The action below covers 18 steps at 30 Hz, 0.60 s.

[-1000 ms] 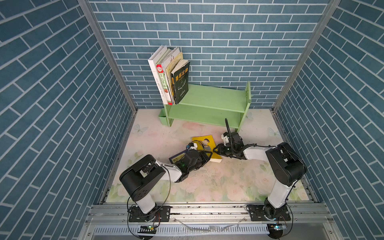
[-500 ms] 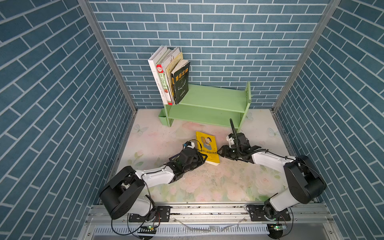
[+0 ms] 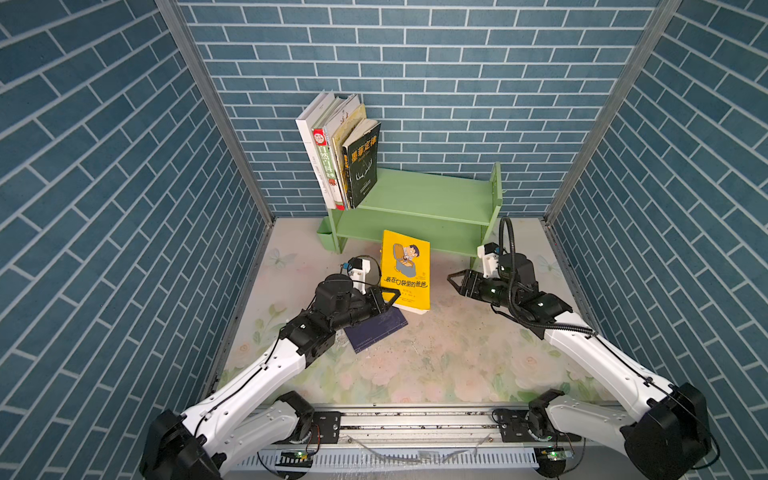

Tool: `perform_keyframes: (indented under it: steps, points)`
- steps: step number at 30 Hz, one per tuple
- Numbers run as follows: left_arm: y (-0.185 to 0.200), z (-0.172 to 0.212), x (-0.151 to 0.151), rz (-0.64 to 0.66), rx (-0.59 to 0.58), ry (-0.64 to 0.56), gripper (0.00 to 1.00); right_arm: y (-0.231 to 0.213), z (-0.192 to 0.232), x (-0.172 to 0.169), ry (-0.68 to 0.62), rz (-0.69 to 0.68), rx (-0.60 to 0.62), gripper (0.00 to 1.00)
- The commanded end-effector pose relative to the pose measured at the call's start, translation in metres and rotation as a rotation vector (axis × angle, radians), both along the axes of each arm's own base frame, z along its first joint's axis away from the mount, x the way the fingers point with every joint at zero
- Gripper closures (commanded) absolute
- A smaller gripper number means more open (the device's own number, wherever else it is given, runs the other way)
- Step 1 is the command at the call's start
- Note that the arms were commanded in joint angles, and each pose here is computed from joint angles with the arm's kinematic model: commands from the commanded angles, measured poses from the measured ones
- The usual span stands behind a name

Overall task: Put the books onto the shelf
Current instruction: 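Lift the yellow book upright with both grippers toward the shelf, then carry the upright yellow book into the shelf's lower tier with both grippers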

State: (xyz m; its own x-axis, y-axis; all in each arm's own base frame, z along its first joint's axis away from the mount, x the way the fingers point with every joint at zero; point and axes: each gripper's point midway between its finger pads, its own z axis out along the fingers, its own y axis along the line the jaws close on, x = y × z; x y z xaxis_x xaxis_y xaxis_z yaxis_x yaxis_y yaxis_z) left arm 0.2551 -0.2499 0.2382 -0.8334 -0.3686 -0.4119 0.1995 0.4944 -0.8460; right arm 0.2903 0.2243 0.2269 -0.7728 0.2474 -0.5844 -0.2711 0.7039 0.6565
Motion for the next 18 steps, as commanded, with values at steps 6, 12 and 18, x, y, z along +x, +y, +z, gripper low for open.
perform_keyframes:
  steps: [6, 12, 18]
  points:
    - [-0.012, 0.033, 0.041, -0.028, -0.106, -0.120, 1.00, -0.005, 0.017, -0.004, -0.035, -0.038, 0.067, 0.36]
    - [-0.009, 0.047, 0.070, 0.002, -0.181, -0.156, 1.00, -0.005, 0.011, -0.002, -0.022, -0.054, 0.089, 0.36]
    - [-0.005, 0.040, 0.105, 0.102, -0.204, -0.157, 1.00, 0.004, 0.011, 0.010, -0.033, -0.081, 0.170, 0.36]
